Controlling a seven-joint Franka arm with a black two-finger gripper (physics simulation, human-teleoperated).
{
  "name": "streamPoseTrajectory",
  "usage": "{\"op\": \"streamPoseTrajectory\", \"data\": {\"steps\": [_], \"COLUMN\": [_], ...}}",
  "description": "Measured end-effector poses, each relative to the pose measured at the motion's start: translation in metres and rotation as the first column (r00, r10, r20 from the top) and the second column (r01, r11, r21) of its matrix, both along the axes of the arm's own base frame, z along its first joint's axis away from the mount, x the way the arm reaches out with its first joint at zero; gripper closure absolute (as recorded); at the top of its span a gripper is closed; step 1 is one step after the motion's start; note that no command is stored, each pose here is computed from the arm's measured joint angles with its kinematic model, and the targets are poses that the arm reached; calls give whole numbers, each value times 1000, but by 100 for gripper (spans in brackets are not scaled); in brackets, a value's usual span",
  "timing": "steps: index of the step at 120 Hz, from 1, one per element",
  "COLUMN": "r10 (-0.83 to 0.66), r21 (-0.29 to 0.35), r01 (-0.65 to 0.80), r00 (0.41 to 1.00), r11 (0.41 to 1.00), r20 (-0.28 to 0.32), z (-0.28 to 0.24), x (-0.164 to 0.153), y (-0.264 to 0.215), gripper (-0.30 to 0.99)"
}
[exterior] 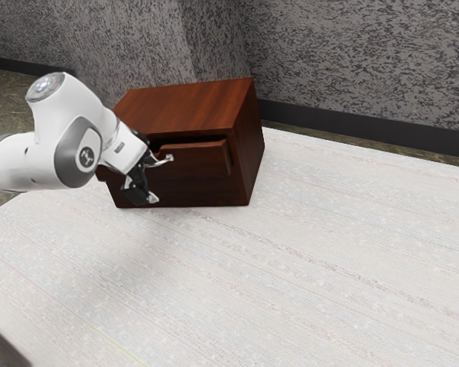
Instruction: Pull the drawer handle with one arm to open the drawer
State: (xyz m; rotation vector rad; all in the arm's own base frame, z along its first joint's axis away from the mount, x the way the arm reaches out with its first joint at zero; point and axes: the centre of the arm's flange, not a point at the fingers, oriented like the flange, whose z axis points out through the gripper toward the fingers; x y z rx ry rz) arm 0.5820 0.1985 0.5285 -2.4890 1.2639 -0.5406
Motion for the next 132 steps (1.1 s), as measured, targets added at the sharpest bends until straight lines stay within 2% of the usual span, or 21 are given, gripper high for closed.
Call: {"op": "streamPoseTrajectory", "data": {"steps": [104,132], "r10": [-10,-10], "r21": [-31,-35], "r01": [11,11], "r00": [1000,1000], "r11": [999,999], "r20": [21,13], "z": [-3,-8], "x": [-83,-94], "y": [-29,-32], "gripper": [0,0]}}
